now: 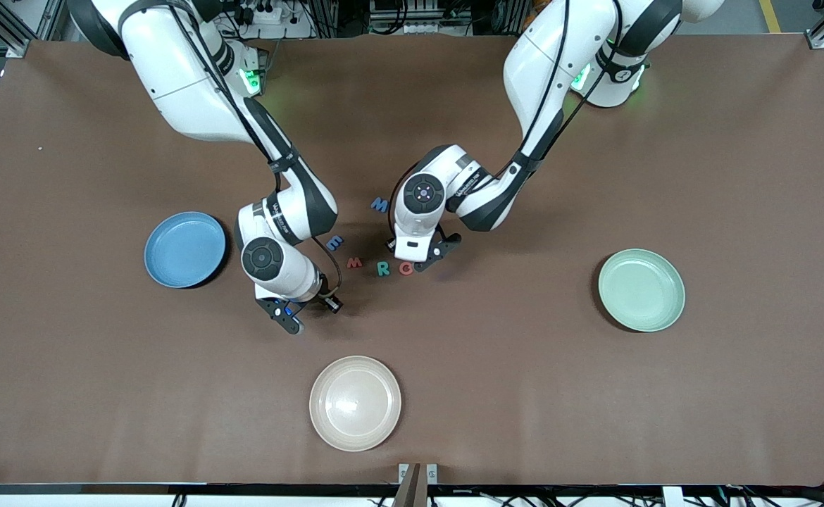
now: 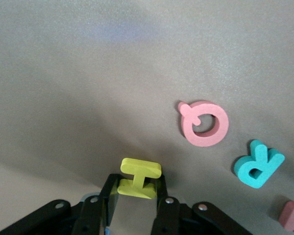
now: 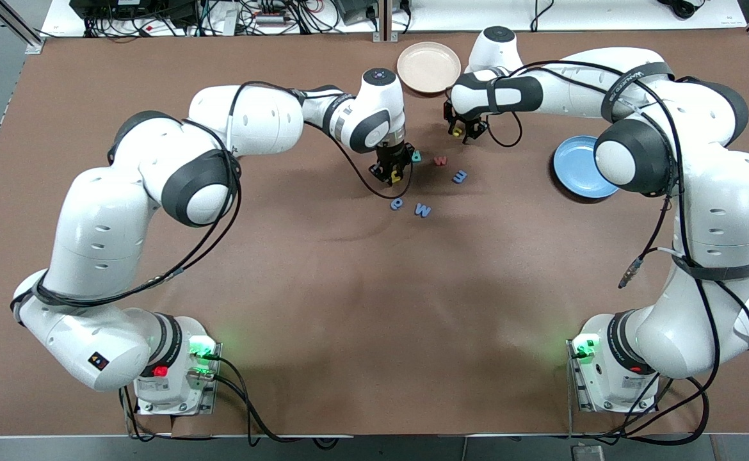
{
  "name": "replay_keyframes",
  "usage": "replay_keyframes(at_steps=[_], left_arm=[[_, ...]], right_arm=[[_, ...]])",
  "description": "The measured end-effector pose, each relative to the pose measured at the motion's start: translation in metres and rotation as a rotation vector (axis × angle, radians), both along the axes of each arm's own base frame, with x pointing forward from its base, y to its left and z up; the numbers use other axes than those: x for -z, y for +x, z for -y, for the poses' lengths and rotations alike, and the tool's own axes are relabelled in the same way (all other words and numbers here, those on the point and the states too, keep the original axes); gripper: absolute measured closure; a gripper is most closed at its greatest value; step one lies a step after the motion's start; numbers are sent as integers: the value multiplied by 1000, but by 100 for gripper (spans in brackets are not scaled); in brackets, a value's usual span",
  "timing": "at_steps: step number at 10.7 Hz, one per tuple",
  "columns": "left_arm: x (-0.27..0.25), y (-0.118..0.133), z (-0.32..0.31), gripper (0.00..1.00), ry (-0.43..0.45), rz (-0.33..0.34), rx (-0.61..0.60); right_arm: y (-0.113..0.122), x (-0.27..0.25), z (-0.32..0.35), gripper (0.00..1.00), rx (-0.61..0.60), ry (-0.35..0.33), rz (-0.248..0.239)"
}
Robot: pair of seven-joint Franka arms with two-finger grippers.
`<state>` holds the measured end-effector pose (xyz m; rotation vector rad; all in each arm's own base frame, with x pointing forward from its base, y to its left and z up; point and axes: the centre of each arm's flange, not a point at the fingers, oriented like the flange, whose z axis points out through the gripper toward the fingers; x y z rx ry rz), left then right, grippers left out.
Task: Sort upper and lower case letters into plates
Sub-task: 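Grasp the yellow H with the left gripper while the right gripper grasps the u, then drop the H on the green plate while the right gripper drops the u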
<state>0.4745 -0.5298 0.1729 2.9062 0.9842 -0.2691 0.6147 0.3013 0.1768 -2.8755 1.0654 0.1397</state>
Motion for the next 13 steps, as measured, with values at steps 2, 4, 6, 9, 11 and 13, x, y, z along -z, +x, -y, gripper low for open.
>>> replay_keyframes(at_steps=[2, 4, 6, 9, 11, 13], left_arm=[[0, 0, 0, 65, 0, 0, 0], [-1, 1, -2, 65, 6, -5, -1], [-13, 8, -14, 65, 63, -34, 33], [-79, 41, -62, 65, 118, -85, 87], [-118, 71, -111, 65, 124, -107, 126], [-149, 113, -186, 65, 92, -111, 186]], right_arm=[[1, -2, 1, 74, 2, -1, -2], [3, -2, 0, 74, 2, 1, 3], [5, -6, -1, 74, 0, -1, -5], [14, -36, -10, 74, 9, -16, -89], [19, -45, -1, 74, 1, -29, -131], [17, -40, 29, 74, -70, -49, -236]])
